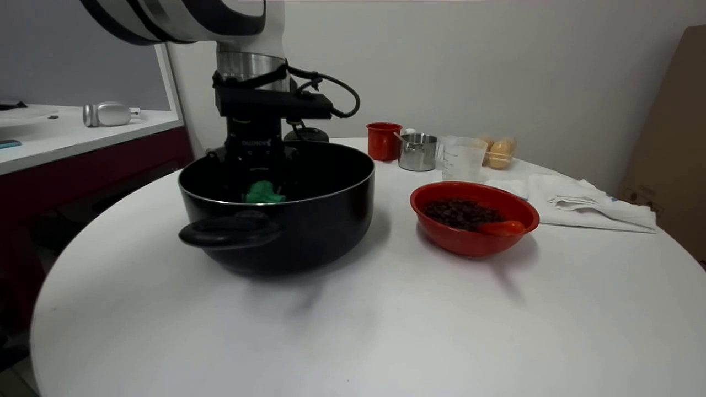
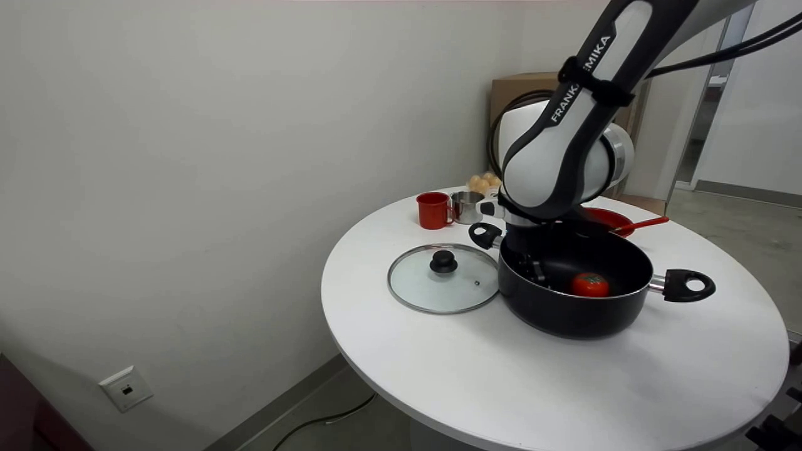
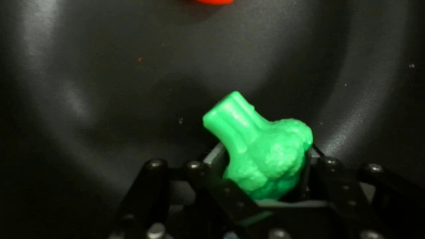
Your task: Remove the glass lid from the pot, take out the broccoli and orange from the pot and place them on the table
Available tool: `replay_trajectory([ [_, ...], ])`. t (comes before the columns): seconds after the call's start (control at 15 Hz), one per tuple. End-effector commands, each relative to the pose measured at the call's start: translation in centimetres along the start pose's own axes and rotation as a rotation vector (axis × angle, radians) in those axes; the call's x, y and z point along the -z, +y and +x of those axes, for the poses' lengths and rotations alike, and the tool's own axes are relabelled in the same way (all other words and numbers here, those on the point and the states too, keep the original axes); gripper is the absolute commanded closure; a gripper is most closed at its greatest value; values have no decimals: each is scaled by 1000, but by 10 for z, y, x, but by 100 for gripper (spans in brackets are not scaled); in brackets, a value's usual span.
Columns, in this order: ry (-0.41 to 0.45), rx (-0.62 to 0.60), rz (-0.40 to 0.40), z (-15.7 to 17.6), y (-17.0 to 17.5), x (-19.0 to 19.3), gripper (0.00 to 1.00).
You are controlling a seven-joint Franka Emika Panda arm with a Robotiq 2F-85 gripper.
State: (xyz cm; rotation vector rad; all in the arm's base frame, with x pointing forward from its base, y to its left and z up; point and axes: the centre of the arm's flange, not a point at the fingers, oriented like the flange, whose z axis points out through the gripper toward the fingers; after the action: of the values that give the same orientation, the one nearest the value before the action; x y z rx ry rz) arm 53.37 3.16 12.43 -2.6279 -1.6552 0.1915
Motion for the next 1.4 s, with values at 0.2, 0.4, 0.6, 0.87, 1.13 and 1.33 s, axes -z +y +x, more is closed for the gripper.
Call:
replay_trajectory([
  [0.2,81,18,-33,-13,-22,50,81],
  [0.4,132,-19,-43,-24,-19,81,81],
  [0.6,183,-98,-79,-41,-6,111,81],
  [0.87,247,-245,-147,-83,33,147,81],
  [1.13,234,-368,-220,-132,70,168,81],
  [1.33,193,-453,-239,-172,75,162,81],
])
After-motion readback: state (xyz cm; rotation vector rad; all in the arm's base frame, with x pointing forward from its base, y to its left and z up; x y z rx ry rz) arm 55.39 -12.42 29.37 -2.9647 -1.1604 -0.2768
